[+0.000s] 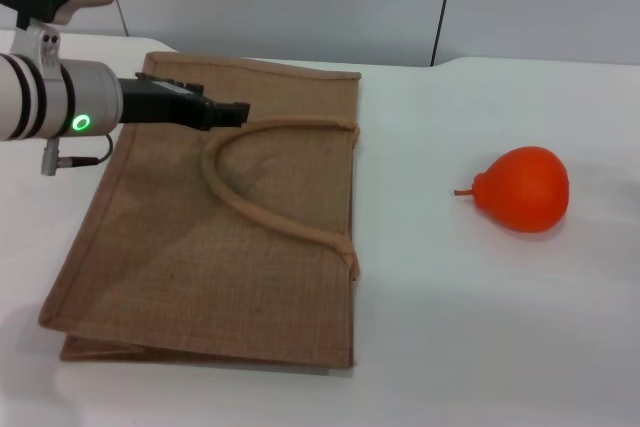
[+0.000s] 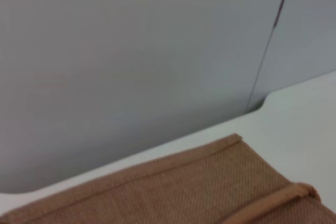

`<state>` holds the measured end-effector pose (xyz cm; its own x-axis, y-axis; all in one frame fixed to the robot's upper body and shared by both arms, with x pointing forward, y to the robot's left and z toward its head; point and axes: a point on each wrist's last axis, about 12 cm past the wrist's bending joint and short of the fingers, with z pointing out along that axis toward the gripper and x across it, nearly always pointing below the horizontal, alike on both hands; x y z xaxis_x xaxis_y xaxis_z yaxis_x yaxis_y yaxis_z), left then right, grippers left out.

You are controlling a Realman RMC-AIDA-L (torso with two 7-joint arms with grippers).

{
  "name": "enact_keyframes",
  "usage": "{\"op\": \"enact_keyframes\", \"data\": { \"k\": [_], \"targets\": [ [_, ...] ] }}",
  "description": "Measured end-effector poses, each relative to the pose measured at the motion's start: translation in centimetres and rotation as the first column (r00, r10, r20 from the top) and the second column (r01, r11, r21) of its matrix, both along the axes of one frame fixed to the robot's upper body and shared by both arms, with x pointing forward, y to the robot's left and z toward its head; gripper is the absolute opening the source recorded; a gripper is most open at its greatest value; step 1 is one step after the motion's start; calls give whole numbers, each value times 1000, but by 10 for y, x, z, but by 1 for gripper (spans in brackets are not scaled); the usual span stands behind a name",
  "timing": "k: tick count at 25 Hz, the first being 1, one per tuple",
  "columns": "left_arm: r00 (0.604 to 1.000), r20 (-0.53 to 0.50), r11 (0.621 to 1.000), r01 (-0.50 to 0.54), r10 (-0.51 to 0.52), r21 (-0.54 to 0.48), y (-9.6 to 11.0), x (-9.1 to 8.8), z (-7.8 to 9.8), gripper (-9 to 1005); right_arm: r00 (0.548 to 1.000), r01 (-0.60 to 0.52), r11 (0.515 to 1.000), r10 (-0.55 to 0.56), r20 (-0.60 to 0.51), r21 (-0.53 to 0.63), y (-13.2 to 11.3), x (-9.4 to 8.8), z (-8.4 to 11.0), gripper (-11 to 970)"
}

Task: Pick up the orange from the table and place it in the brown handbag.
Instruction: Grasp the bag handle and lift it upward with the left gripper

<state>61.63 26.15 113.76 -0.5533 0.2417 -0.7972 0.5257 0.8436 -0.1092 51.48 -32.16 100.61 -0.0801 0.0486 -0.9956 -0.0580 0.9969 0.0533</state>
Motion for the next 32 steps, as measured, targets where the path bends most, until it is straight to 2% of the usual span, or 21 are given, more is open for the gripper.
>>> {"op": "enact_keyframes", "data": {
  "k": [9, 19, 32],
  "targets": [
    [996, -78, 999, -31, 33, 33, 3, 3, -4, 765, 1000, 0, 1000, 0, 2, 3, 0, 0, 0, 894],
    [994, -99, 998, -35, 39, 49, 6, 6, -2, 763, 1000, -3, 1000, 3, 8, 4, 1, 2, 2, 894],
    [985, -171, 995, -20, 37, 102, -1, 13, -17, 738, 1000, -10, 1000, 10, 8, 12, 3, 3, 2, 894]
  ]
}}
